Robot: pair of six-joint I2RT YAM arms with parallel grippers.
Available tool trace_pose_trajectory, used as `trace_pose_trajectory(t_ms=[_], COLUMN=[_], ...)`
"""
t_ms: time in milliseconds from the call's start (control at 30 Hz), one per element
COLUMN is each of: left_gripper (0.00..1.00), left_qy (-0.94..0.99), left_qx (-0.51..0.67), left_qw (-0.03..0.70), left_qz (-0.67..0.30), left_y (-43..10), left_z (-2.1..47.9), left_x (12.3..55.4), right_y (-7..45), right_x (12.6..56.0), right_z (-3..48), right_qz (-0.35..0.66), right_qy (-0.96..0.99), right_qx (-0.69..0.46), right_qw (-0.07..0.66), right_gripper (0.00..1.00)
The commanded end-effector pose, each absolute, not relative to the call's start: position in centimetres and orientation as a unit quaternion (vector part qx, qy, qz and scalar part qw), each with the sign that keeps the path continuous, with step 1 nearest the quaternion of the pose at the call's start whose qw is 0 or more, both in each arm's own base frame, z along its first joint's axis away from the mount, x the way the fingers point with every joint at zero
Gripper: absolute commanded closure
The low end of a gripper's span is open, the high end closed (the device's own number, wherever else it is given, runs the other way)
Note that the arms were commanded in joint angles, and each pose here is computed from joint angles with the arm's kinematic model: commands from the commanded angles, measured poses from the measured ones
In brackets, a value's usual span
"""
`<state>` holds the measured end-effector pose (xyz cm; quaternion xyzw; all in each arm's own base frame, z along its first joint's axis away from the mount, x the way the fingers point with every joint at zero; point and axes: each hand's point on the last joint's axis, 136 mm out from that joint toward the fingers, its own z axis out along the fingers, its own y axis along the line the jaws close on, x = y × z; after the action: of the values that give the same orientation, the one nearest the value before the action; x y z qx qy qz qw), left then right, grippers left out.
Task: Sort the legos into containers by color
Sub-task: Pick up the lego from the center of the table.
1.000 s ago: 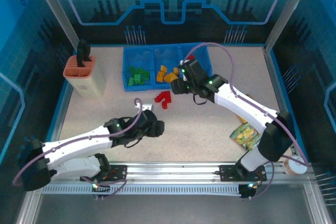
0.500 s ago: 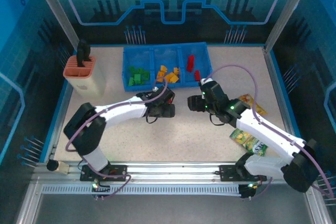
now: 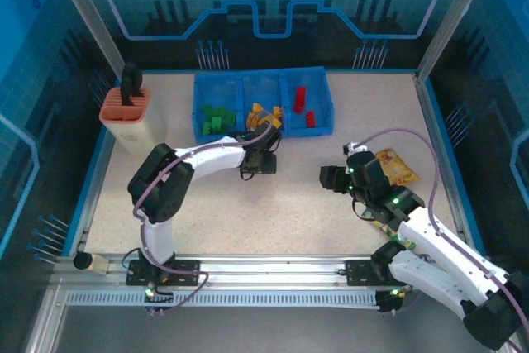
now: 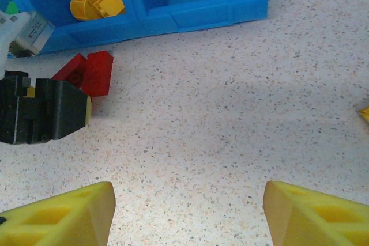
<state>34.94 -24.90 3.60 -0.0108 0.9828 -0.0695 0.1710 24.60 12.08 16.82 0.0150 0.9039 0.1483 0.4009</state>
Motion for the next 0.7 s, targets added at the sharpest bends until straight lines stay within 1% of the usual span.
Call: trace_pose_trajectory(t_ms=[0,133,267,333,400,533,667], left_gripper=[0.49,0.6,0.73,0.77,0.79,0.79,0.79], left_qy=[0.987,0.988,0.988,0.987,0.984,0.97,0.947], left_qx=[0.003,0.007,0.005,0.005,0.008,0.044,0.067], left_qw=[0.152,0.151,0.151,0.157,0.173,0.225,0.272], left_qz=[-0.05,-0.03,-0.017,-0.02,-0.033,-0.086,-0.154], left_y=[-24.5,-24.1,-23.3,-23.3,-23.6,-26.0,-28.4], left_z=[2.9,2.4,2.6,3.3,4.9,9.6,14.8], left_x=[35.1,35.4,35.1,34.8,34.5,34.2,35.1], right_y=[11.4,11.6,11.8,12.0,12.1,12.0,11.8], right_x=[24.4,24.5,24.7,24.7,24.7,24.7,24.3], right_z=[17.0,17.6,17.7,17.6,17.5,17.1,16.1], right_qz=[0.153,0.158,0.162,0.168,0.173,0.173,0.173], right_qy=[0.902,0.901,0.9,0.9,0.9,0.9,0.904], right_qx=[0.029,0.024,0.025,0.027,0.03,0.036,0.046], right_qw=[0.403,0.404,0.403,0.401,0.4,0.398,0.388], right_gripper=[0.3,0.3,0.3,0.3,0.3,0.3,0.31])
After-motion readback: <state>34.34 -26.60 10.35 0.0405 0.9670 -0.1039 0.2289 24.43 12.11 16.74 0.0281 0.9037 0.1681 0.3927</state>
